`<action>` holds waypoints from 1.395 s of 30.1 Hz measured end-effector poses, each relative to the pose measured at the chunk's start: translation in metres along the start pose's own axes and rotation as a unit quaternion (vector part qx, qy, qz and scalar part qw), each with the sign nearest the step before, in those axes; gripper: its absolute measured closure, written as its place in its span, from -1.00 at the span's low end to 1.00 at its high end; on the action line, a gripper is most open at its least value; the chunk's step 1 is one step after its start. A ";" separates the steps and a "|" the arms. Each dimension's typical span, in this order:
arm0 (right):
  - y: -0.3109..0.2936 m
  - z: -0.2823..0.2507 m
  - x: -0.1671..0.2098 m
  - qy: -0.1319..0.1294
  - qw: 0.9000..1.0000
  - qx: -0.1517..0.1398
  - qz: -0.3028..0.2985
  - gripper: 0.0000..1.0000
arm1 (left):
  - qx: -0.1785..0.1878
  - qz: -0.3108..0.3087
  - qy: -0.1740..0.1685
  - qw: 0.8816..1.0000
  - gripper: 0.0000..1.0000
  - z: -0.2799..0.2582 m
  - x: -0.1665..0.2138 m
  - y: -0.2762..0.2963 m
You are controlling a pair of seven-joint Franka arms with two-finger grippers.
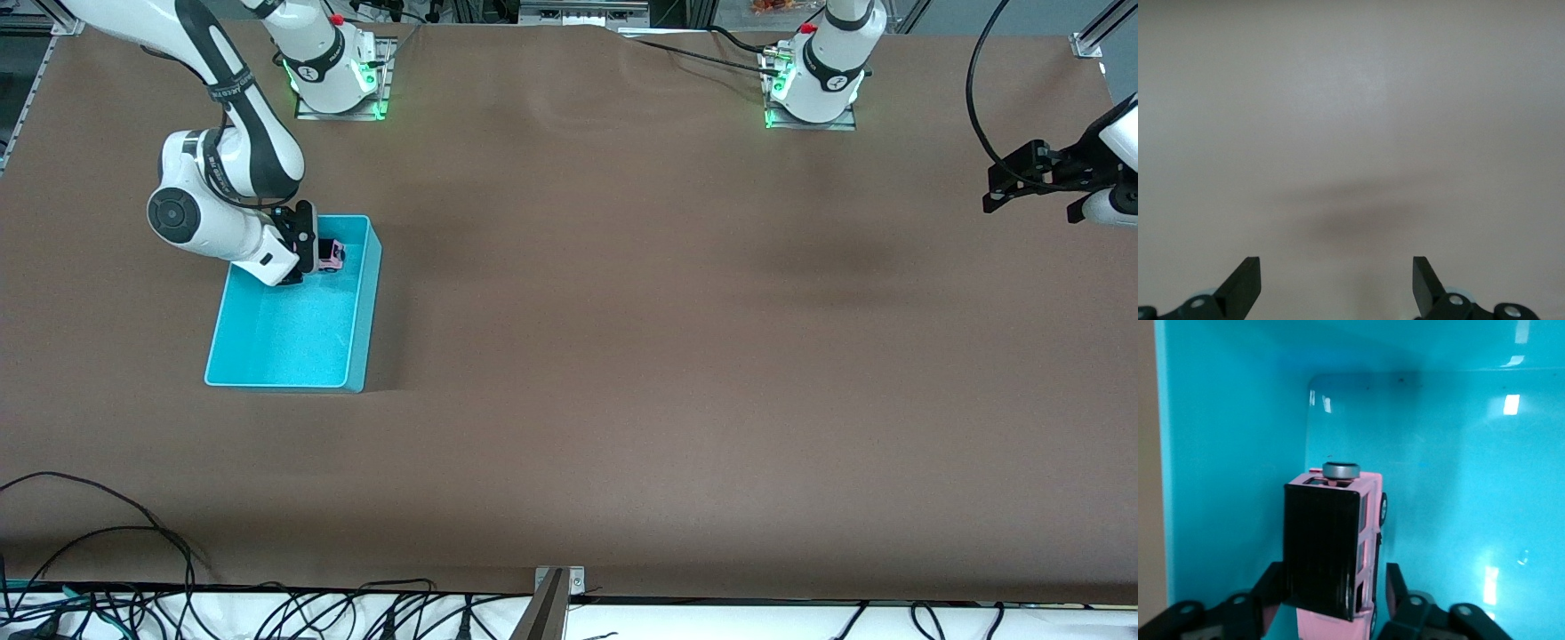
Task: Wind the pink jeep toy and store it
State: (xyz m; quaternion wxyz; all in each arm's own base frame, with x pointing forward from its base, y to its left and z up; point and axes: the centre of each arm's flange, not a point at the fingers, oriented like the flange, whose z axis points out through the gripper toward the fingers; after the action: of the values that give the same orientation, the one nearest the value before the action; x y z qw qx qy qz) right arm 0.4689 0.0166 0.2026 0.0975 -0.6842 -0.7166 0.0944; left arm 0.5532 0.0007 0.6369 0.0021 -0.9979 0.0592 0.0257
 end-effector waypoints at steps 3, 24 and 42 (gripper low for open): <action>0.001 -0.001 0.000 0.000 1.000 -0.001 0.000 -0.73 | 0.000 0.000 0.000 1.000 -1.00 0.000 0.000 0.000; 0.054 -0.202 0.001 0.017 0.983 -0.071 0.168 -1.00 | 0.000 0.000 0.000 1.000 -1.00 0.000 0.000 0.000; 0.047 -0.356 0.012 0.072 0.849 -0.108 0.513 -1.00 | 0.000 0.000 0.000 1.000 -1.00 0.000 0.000 -0.001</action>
State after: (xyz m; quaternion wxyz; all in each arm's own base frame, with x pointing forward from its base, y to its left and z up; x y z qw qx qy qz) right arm 0.6096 0.0315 0.5324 0.0121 -0.9653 -0.2607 0.0032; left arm 0.5532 0.0012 0.6369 0.0021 -0.9979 0.0587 0.0257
